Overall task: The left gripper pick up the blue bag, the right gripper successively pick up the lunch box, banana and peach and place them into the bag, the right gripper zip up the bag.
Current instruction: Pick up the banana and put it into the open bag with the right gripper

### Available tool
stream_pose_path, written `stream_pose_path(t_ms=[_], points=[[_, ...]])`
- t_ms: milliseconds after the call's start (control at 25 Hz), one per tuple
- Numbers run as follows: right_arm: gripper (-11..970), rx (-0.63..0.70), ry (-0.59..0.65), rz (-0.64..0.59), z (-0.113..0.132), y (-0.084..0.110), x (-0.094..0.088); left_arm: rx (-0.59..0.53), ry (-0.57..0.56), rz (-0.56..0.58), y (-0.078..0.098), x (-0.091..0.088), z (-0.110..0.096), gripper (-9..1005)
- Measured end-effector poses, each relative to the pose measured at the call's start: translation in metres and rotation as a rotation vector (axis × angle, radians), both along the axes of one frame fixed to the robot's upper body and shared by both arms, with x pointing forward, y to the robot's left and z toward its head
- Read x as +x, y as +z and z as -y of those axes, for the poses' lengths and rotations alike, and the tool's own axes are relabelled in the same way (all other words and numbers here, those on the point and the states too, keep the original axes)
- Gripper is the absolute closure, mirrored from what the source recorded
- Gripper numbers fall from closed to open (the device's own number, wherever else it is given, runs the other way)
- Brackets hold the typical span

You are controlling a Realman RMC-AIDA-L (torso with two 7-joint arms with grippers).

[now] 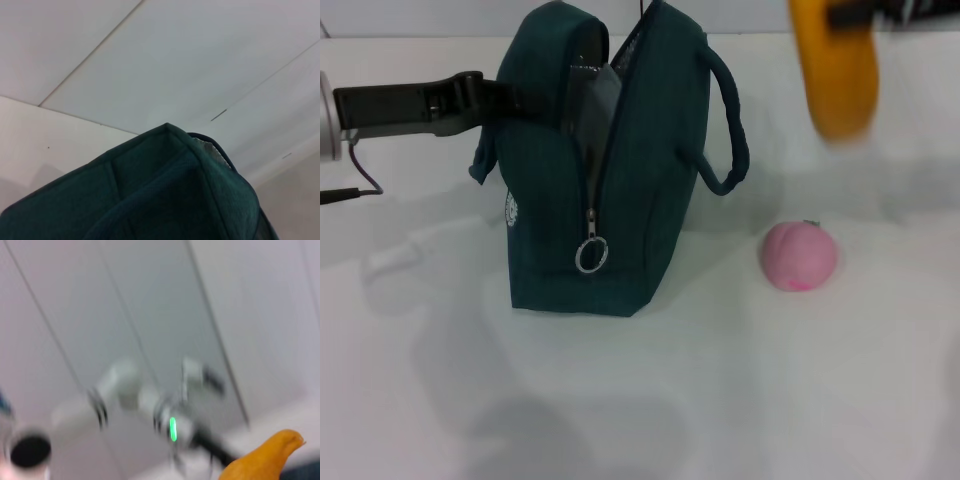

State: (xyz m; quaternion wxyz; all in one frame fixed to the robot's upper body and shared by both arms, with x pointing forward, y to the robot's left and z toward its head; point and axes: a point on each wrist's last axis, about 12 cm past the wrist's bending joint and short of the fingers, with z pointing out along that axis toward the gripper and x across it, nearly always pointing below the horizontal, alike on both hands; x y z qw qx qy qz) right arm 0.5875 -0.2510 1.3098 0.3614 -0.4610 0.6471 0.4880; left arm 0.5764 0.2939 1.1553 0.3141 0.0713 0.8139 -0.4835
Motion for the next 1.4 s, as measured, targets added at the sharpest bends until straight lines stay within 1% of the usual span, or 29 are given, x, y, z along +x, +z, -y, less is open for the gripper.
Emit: stream_pose_path(t_ms=[40, 120, 200, 240, 360, 440, 520, 640, 680, 720, 800, 880, 960, 1120, 1400], points=[[509, 0.076, -0.016, 0.016, 0.006, -0.001, 0.0, -0.001, -0.002, 0.001, 0.0, 0.0, 0.001, 959], [509, 0.187, -0.021, 0.039, 0.012, -0.005, -0.001, -0.007, -0.008, 0.003, 0.001, 0.0, 0.002, 959], [509, 0.305, -0.025, 0.053, 0.014, -0.014, 0.001, -0.017, -0.014, 0.006, 0.002, 0.0, 0.003, 959], [508, 0.336, -0.026, 0.05, 0.013, -0.019, 0.002, -0.022, -0.017, 0.007, 0.003, 0.0, 0.003, 959], [508, 0.488, -0.055, 0.038, 0.006, -0.045, 0.007, -0.029, -0.02, 0.008, 0.002, -0.001, 0.005, 959], [508, 0.543, -0.079, 0.037, -0.001, -0.059, 0.01, -0.031, -0.022, 0.008, 0.002, -0.001, 0.006, 959], [508, 0.57, -0.102, 0.051, -0.011, -0.072, 0.013, -0.032, -0.022, 0.008, 0.002, -0.001, 0.006, 959], [508, 0.592, -0.122, 0.079, -0.025, -0.084, 0.013, -0.031, -0.023, 0.008, 0.002, -0.001, 0.006, 959], [508, 0.592, -0.122, 0.079, -0.025, -0.084, 0.013, -0.031, -0.023, 0.008, 0.002, -0.001, 0.006, 959], [508, 0.625, -0.125, 0.08, -0.037, -0.094, 0.013, -0.03, -0.025, 0.008, 0.002, -0.001, 0.006, 959], [508, 0.664, -0.129, 0.067, -0.052, -0.103, 0.014, -0.028, -0.032, 0.007, 0.002, -0.001, 0.008, 959], [508, 0.663, -0.142, 0.058, -0.061, -0.108, 0.016, -0.026, -0.039, 0.009, 0.001, -0.002, 0.009, 959], [508, 0.634, -0.145, 0.048, -0.069, -0.113, 0.018, -0.025, -0.044, 0.013, 0.001, -0.002, 0.011, 959], [508, 0.614, -0.159, -0.004, -0.076, -0.124, 0.016, -0.026, -0.046, 0.015, 0.001, -0.002, 0.011, 959], [508, 0.624, -0.216, -0.126, -0.073, -0.148, 0.007, -0.03, -0.02, 0.011, -0.002, -0.004, 0.006, 959]])
